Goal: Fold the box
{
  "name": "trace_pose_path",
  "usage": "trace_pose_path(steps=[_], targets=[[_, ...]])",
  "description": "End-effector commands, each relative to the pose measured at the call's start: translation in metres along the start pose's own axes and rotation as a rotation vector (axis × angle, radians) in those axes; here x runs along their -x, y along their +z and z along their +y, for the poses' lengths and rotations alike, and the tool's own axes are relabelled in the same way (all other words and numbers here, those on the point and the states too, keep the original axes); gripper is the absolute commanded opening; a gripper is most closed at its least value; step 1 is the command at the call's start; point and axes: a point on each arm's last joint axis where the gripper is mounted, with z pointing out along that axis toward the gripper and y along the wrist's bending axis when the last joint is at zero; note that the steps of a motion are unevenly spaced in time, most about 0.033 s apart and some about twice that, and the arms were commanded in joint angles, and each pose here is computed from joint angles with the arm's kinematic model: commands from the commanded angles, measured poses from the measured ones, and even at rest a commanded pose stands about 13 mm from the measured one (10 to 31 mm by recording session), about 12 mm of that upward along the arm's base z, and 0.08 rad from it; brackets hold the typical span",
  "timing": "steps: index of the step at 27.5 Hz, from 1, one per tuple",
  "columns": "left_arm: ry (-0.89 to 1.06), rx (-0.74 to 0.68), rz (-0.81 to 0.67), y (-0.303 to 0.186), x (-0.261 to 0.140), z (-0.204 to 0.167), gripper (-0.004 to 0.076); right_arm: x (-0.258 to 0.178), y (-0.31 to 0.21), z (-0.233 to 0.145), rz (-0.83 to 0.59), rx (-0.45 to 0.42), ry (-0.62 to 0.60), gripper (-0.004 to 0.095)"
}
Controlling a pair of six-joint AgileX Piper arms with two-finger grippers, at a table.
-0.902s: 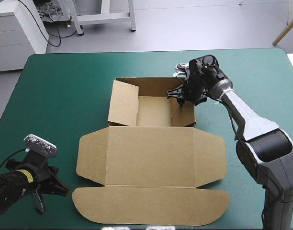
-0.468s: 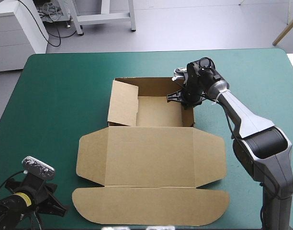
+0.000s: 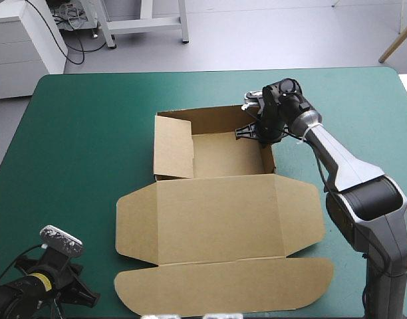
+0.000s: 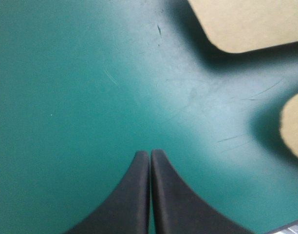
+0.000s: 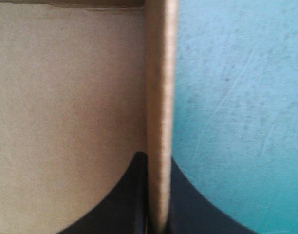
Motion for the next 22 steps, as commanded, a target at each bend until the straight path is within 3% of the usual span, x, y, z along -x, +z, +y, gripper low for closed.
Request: trace_pose_path(steps=[1, 10, 13, 16, 22], targets=[[-0.001, 0.005, -0.063, -0.004, 0.009, 0.001, -0.001, 0.006, -0.049, -0.042, -0.129, -0.074, 0.026, -0.0019], [-0.001, 0.005, -0.063, -0.004, 0.009, 0.001, -0.001, -0.008, -0.08, -0.184, -0.163, -0.229, 0.224, -0.0019], [-0.001, 0.005, -0.063, -0.004, 0.009, 0.001, -0.001, -0.028, -0.09, -0.245, -0.158, -0.294, 0.354, -0.0019], [-0.001, 0.005, -0.063, -0.004, 0.009, 0.001, -0.001, -0.067, -0.103, -0.319, -0.159, -0.315, 0.574, -0.0019], [-0.001, 0.005, -0.063, -0.004, 0.009, 0.001, -0.001, -0.102, -0.113, -0.363, -0.158, -0.349, 0.712, -0.0019]])
